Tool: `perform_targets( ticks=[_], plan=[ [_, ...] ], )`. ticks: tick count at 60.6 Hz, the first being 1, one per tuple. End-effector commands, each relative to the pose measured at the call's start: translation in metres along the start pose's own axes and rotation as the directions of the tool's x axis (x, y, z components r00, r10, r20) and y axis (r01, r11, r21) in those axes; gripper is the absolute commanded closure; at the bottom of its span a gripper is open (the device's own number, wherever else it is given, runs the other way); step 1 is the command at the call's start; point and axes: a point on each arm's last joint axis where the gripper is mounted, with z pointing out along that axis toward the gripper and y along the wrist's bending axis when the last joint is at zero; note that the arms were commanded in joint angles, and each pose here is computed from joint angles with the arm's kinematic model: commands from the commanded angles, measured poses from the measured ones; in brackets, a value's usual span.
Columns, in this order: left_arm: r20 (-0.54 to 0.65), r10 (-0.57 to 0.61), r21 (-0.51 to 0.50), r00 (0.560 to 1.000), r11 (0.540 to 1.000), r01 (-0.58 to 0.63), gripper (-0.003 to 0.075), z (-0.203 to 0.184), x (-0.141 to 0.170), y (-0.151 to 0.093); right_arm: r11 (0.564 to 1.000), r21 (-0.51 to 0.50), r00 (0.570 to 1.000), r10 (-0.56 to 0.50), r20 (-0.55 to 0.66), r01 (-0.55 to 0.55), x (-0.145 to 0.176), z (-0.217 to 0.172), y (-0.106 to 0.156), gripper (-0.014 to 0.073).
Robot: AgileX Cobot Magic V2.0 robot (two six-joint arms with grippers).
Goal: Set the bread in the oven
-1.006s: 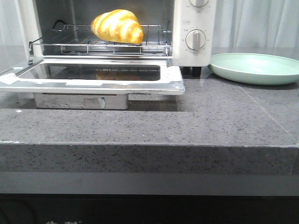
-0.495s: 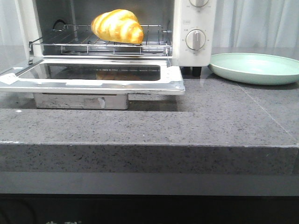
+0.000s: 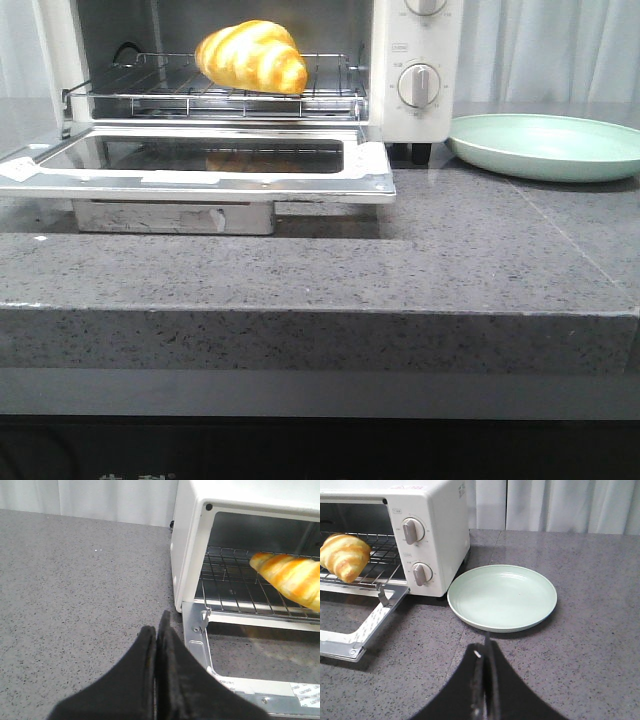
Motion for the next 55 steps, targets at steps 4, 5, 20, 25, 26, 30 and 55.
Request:
perform_targets(
  ticks=[4,5,20,25,26,30,55],
  plan=[
    [0.149,-0.018,0.012,0.989,1.0,0.016,0.0741,-0.02,-0.005,0.0,1.0,-0.002,0.995,-0.006,0.104,0.006,-0.015,-0.003,0.001,0.0662],
    [0.157,-0.018,0.01,0.987,1.0,0.017,0.0741,-0.024,-0.001,0.001,1.0,-0.002,0.995,-0.006,0.104,0.006,-0.015,-0.003,0.001,0.0662],
    [0.278,-0.017,-0.06,0.96,0.998,0.035,0.0741,-0.062,0.049,0.009,1.0,-0.002,0.995,-0.006,0.104,0.006,-0.015,-0.003,0.001,0.0662],
    [0.305,-0.016,-0.061,0.952,0.997,0.036,0.0741,-0.068,0.067,0.01,1.0,-0.002,0.995,-0.006,0.104,0.006,-0.015,-0.003,0.001,0.0662],
    [0.309,-0.015,-0.061,0.951,0.997,0.036,0.0741,-0.068,0.07,0.01,1.0,-0.002,0.995,-0.006,0.104,0.006,-0.015,-0.003,0.001,0.0662],
    [0.324,-0.024,-0.055,0.946,0.998,0.044,0.0741,-0.07,0.082,0.01,1.0,-0.002,0.995,-0.006,0.104,0.006,-0.015,-0.003,0.001,0.0662],
    [0.274,-0.026,-0.056,0.961,0.997,0.043,0.0741,-0.042,0.139,0.015,1.0,-0.002,0.995,-0.006,0.104,0.006,-0.015,-0.003,0.001,0.0662]
  ],
)
